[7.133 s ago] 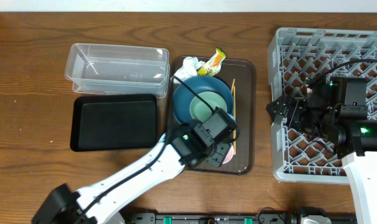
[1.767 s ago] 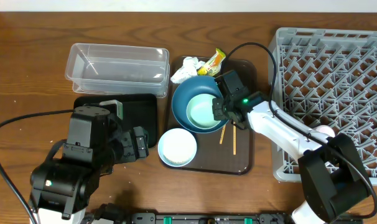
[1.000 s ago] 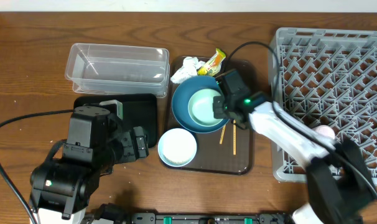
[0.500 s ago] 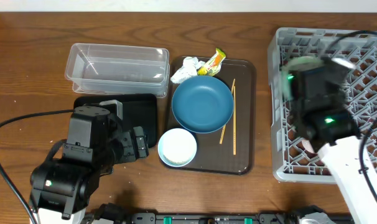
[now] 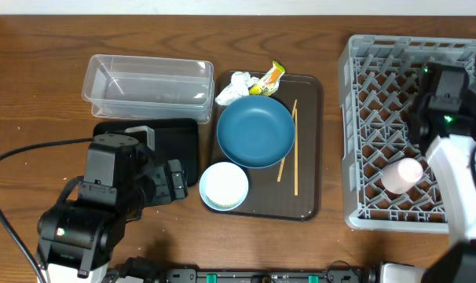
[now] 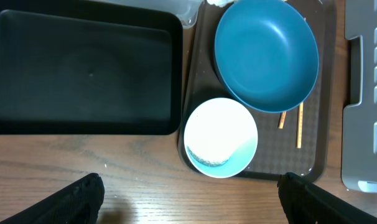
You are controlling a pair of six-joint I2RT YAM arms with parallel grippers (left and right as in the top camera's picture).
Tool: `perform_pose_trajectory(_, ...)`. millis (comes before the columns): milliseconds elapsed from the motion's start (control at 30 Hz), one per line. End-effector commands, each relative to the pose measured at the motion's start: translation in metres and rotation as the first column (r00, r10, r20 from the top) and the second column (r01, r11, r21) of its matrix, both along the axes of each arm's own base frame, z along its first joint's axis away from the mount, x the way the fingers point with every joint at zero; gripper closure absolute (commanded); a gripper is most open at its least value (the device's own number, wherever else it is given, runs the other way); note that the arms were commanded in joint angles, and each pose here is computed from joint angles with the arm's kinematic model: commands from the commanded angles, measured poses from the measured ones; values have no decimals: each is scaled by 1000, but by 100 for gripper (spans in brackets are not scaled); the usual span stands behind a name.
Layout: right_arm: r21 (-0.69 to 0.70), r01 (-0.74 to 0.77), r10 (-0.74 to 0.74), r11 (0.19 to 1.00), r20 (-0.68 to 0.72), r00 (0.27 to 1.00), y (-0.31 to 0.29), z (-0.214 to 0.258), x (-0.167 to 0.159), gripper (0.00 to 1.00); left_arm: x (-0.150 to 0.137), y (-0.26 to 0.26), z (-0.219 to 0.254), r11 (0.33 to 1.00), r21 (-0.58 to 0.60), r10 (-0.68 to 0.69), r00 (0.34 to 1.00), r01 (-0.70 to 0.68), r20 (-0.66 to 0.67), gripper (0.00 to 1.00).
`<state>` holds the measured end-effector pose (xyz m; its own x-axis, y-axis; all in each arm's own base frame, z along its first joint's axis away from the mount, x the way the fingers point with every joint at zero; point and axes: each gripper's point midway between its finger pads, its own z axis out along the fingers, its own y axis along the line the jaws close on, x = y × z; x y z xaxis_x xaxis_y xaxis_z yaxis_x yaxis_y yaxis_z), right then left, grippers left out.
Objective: Sort waste into correct bins and load items into the dishwasher rack
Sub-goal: 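Carry the mint-green bowl to the rack and set it upright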
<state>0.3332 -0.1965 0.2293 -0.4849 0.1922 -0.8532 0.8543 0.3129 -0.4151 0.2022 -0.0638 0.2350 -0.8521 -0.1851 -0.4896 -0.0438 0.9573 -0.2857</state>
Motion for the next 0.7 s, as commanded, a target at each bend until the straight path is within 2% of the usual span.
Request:
perform_pose_trajectory(0, -121, -1, -22, 993, -191, 981, -8, 1, 8, 99, 2, 2, 8, 1000, 4, 8, 1000, -8, 22, 8)
perform_pose_trajectory(100, -213, 11, -70, 977, -271, 960, -12, 5, 20, 99, 2, 2, 8, 1000, 4, 8, 1000, -8, 22, 8)
perform_pose_trajectory(200, -248, -30, -61, 968, -350, 935, -10, 0, 36, 99, 2, 2, 8, 1000, 4, 8, 1000, -8, 22, 8)
perform_pose_trajectory(667, -221, -266, 93, 938, -579, 810, 57, -80, 86, 98, 2, 2, 8, 1000, 4, 8, 1000, -8, 22, 8)
